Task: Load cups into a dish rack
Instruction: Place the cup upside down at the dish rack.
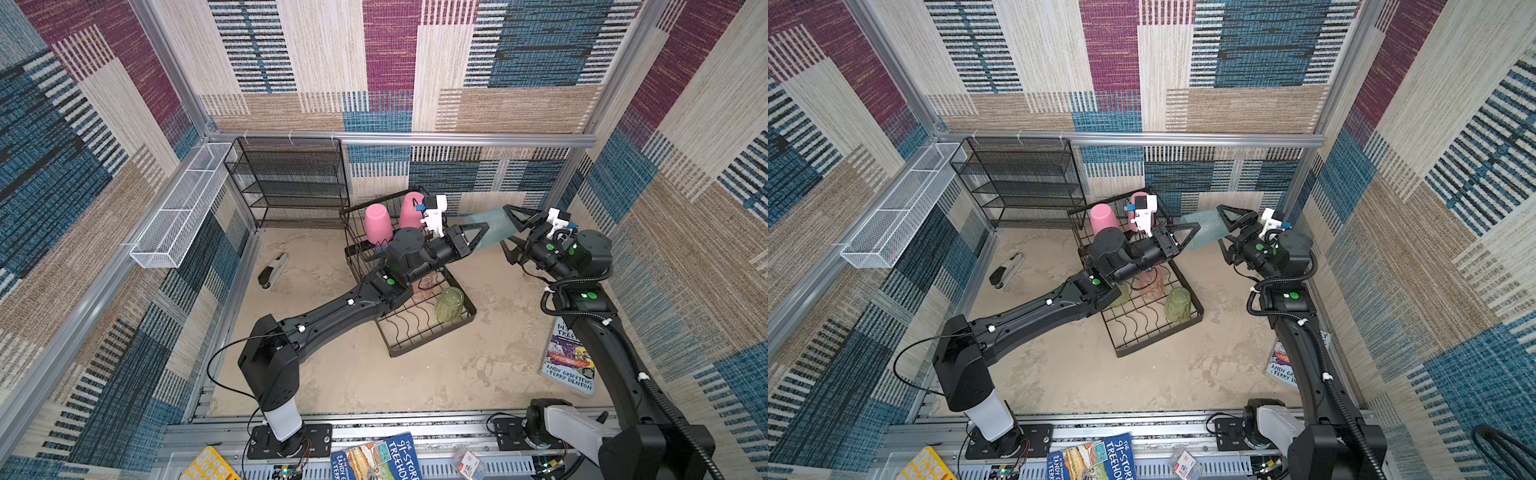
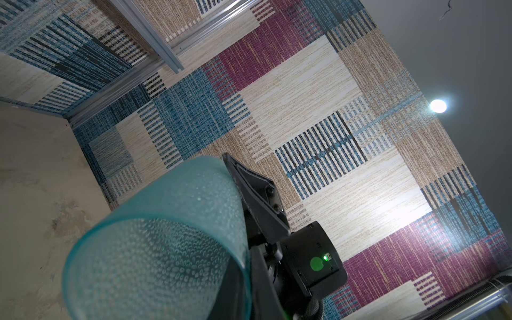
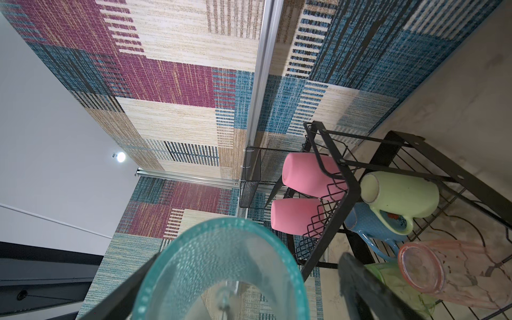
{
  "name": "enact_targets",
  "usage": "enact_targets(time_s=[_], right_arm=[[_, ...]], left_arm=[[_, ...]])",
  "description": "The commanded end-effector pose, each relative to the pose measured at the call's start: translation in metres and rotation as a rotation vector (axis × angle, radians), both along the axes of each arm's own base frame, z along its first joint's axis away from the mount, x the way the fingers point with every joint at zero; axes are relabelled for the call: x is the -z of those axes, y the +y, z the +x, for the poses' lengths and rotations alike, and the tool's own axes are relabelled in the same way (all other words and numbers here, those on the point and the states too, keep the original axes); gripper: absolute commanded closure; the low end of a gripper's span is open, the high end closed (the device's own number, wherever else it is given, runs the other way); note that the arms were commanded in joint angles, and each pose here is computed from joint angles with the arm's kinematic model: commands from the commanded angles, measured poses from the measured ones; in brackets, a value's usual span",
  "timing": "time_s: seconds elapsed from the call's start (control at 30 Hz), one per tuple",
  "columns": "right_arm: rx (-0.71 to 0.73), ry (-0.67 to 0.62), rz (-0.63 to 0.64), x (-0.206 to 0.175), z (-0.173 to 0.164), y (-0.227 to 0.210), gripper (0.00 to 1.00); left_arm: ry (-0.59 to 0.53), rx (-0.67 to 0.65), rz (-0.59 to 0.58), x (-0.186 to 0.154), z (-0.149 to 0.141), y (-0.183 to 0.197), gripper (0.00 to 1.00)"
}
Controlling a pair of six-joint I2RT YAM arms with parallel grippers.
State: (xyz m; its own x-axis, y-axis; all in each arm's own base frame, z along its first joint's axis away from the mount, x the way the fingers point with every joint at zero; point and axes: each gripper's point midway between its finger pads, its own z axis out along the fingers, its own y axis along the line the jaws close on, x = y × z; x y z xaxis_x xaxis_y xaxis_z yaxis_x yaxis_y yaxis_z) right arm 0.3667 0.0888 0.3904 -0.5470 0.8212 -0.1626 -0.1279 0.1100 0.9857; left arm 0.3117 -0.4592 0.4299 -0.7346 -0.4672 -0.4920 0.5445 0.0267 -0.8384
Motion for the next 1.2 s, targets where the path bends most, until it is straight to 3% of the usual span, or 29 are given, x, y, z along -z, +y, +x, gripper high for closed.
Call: enact_targets(time_s=[0.0, 0.23, 0.43, 0.53, 0.6, 0.87, 1.0, 1.17], right_arm=[[-0.002, -0.045, 0.002, -0.015, -0.001, 0.000, 0.04], [0.049, -0.055, -0.020, -0.016, -0.003, -0.007, 0.10], [0.129, -0.077, -0.070, -0.019, -0.005, -0.018, 0.35], [0.155, -0.089, -0.101, -0.020, -0.005, -0.022, 0.42], [0.172, -0.098, -0.129, -0.020, -0.005, -0.024, 0.44], [0.262, -0.156, -0.304, -0.020, -0.012, -0.037, 0.46], [0.297, -0.198, -0.410, -0.019, -0.018, -0.042, 0.46], [0.314, -0.248, -0.558, -0.013, -0.025, -0.041, 0.45]], left_arm=[[-0.054, 0.049, -0.079, -0.024, -0.013, -0.003, 1.00], [-0.039, 0.064, -0.078, -0.014, -0.009, -0.017, 1.00], [-0.035, 0.063, -0.066, -0.007, -0.007, -0.020, 1.00], [-0.037, 0.059, -0.055, -0.005, -0.007, -0.020, 0.97], [-0.040, 0.055, -0.046, -0.003, -0.007, -0.019, 0.93], [-0.020, 0.025, 0.093, 0.016, -0.005, -0.009, 0.60], [0.013, 0.008, 0.189, 0.034, -0.004, 0.006, 0.52], [0.055, -0.024, 0.387, 0.057, -0.006, 0.040, 0.51]])
